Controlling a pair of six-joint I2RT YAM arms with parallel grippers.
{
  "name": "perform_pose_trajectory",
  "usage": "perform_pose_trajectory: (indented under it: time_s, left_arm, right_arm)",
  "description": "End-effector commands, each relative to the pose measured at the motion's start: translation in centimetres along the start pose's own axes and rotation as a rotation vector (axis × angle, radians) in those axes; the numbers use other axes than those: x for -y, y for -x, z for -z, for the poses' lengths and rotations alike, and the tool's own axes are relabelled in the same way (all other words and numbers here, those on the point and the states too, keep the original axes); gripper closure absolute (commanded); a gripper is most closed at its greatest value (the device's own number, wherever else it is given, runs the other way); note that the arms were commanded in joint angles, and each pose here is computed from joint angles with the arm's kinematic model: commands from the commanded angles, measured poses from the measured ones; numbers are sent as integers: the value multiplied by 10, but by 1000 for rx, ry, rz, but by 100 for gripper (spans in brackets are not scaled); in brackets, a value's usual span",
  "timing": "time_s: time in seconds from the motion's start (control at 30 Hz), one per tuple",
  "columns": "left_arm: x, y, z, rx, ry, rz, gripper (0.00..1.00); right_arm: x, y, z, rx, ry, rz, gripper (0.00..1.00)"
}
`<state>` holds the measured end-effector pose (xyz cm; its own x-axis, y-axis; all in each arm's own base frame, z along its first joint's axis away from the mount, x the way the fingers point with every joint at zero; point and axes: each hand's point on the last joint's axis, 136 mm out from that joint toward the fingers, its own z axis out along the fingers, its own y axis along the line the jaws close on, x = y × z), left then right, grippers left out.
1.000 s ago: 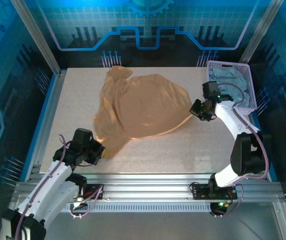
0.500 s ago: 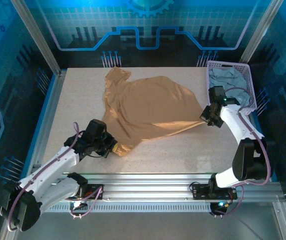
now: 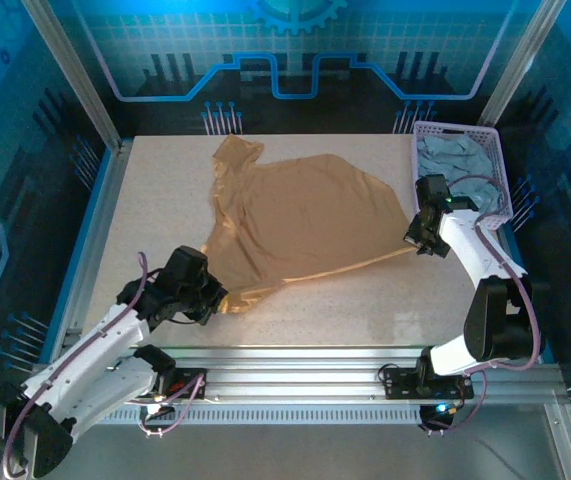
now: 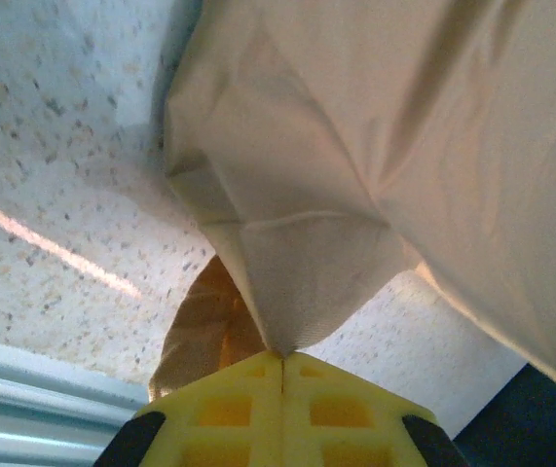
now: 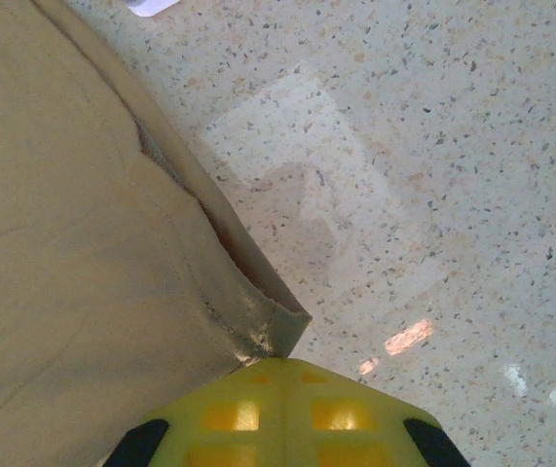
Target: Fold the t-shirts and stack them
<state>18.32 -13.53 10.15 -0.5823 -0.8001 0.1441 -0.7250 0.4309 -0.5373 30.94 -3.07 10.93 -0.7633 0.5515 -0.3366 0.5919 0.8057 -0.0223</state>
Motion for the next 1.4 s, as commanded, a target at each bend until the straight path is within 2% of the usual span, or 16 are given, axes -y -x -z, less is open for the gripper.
perform_pose_trajectory:
  time_s: [0.0,0.1,0.2,0.33,0.5,0.73,0.9,0.93,0.97,1.0,1.03,1.1,1.17,1.23,1.37]
  left_arm:
    - [7,-28,-13,-162,-24,-56,100]
    - [2,-44,-25,-258,21,-118,100]
    - [-3,-37,-29,-234,59,-141,100]
    - [-8,0,-30,-109,106,-96,100]
    - [7,54,-32,-2,90,-76,100]
    - [32,122,-42,60,180,-168,100]
    - [31,147,-58,80,274,-224,100]
    - [30,148,-60,76,285,-224,100]
    - [28,147,-62,69,294,-222,94]
    - [26,145,-61,69,306,-219,75]
    - [25,142,-57,80,321,-228,63]
    - [27,134,-41,122,361,-282,54]
    - [36,116,-25,148,342,-327,54]
    - [42,91,-19,124,279,-295,55]
    - [37,41,-39,-11,180,-87,56]
  right_arm:
    - [8,12,0,29,-40,7,100]
    - [4,16,-3,35,-40,12,100]
    - [1,19,-7,27,-46,11,100]
    - [-10,20,-12,16,-22,21,100]
    - [-38,10,-18,-25,57,75,100]
    - [-64,-18,-26,-103,114,123,100]
    - [-63,-33,-34,-140,106,121,100]
    - [-62,-35,-34,-143,105,123,100]
    - [-61,-35,-34,-144,104,124,100]
    - [-61,-36,-33,-145,108,126,100]
    - [-61,-37,-31,-144,111,130,100]
    - [-60,-36,-28,-139,117,134,100]
    - [-60,-36,-25,-131,123,139,100]
    - [-59,-36,-23,-126,125,142,100]
    - [-56,-39,-24,-128,124,147,100]
